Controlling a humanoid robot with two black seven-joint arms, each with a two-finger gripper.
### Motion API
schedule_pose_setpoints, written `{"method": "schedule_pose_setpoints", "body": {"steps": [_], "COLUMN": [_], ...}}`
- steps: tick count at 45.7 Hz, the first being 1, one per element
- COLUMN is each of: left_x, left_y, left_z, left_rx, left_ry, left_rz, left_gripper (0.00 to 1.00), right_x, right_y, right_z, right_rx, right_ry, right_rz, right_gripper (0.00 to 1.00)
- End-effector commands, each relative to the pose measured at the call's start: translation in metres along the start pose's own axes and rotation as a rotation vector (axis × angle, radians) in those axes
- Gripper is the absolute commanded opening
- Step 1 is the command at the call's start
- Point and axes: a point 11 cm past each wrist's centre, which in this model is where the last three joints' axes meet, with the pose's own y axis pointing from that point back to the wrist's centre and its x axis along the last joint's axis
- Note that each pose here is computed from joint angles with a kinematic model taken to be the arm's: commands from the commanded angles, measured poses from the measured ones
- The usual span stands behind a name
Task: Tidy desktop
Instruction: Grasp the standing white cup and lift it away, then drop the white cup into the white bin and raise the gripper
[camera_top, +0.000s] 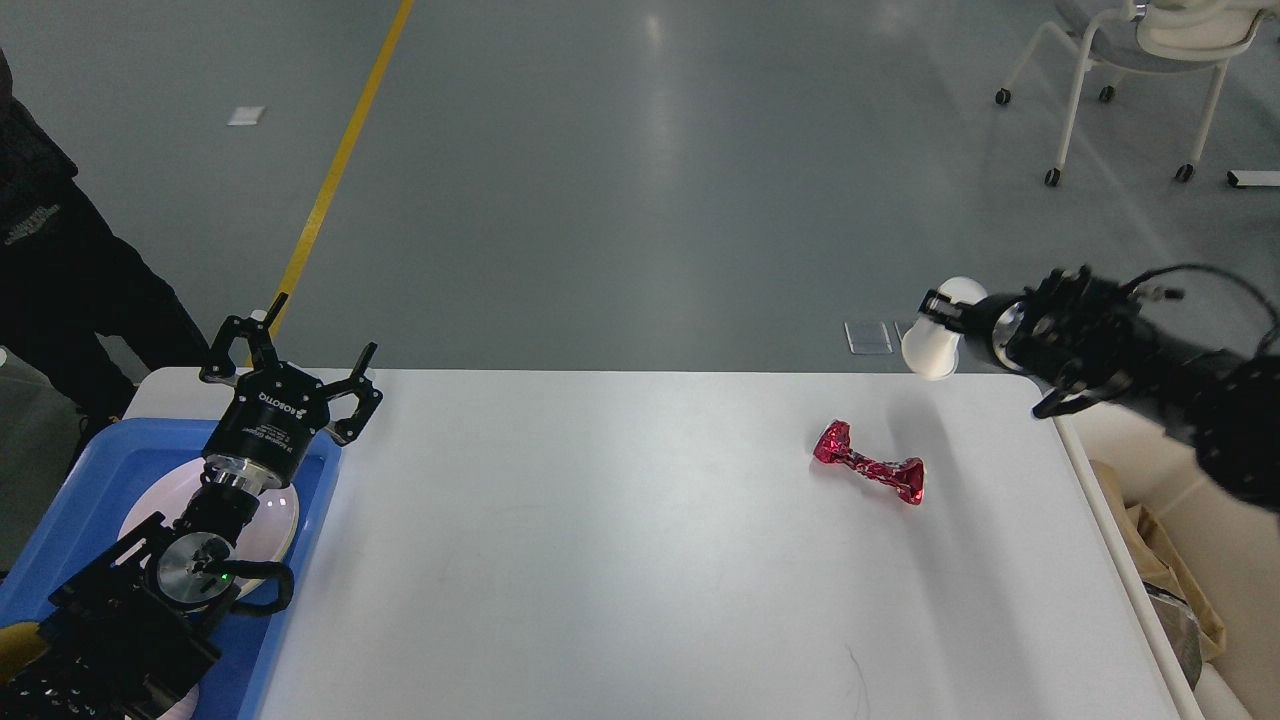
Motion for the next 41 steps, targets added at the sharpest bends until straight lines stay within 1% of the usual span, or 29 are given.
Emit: {"method": "schedule_pose_setpoints", "body": {"steps": [1, 3, 6, 7, 10, 13, 21, 23, 26, 29, 31, 33, 36, 39, 41], "left_x": [0.000, 0.000, 0.000, 0.000, 0.000, 0.000, 0.000, 0.000, 0.000, 0.000, 0.000, 0.000, 0.000, 0.000, 0.000], "left_y": [0.000, 0.000, 0.000, 0.000, 0.000, 0.000, 0.000, 0.000, 0.000, 0.000, 0.000, 0.000, 0.000, 0.000, 0.000], "left_z": [0.000, 0.000, 0.000, 0.000, 0.000, 0.000, 0.000, 0.000, 0.000, 0.000, 0.000, 0.000, 0.000, 0.000, 0.000], "left_rx": [-0.001, -0.001, -0.001, -0.001, 0.000, -0.001, -0.001, 0.000, 0.000, 0.000, 0.000, 0.000, 0.000, 0.000, 0.000], "left_ry": [0.001, 0.001, 0.001, 0.001, -0.001, 0.001, 0.001, 0.000, 0.000, 0.000, 0.000, 0.000, 0.000, 0.000, 0.000], "left_rz": [0.000, 0.000, 0.000, 0.000, 0.000, 0.000, 0.000, 0.000, 0.000, 0.000, 0.000, 0.000, 0.000, 0.000, 0.000], "left_gripper": [1.00, 1.00, 1.00, 1.00, 1.00, 1.00, 1.00, 1.00, 1.00, 1.00, 1.00, 1.00, 1.00, 1.00, 1.00], "right_x": [0.104, 0.130, 0.151, 0.160, 0.170, 0.161, 0.149, 0.142, 0.123, 0.124, 0.119, 0.100, 0.059, 0.029, 0.006], "right_y": [0.115, 0.161, 0.224, 0.251, 0.283, 0.287, 0.273, 0.258, 0.225, 0.201, 0.186, 0.168, 0.145, 0.128, 0.114], "right_z": [-0.033, -0.052, -0.084, -0.095, -0.109, -0.103, -0.069, -0.049, -0.004, 0.043, 0.082, 0.128, 0.193, 0.243, 0.268], "right_rx": [0.073, 0.103, 0.156, 0.181, 0.198, 0.181, 0.127, 0.098, 0.016, -0.079, -0.150, -0.211, -0.286, -0.337, -0.351], "right_ry": [0.111, 0.195, 0.309, 0.343, 0.423, 0.445, 0.406, 0.374, 0.334, 0.375, 0.392, 0.392, 0.391, 0.415, 0.430], "right_rz": [-0.123, -0.174, -0.243, -0.243, -0.201, -0.234, -0.299, -0.334, -0.403, -0.338, -0.315, -0.330, -0.369, -0.351, -0.324], "right_gripper": [0.00, 0.00, 0.00, 0.00, 0.00, 0.00, 0.00, 0.00, 0.00, 0.00, 0.00, 0.00, 0.00, 0.00, 0.00]}}
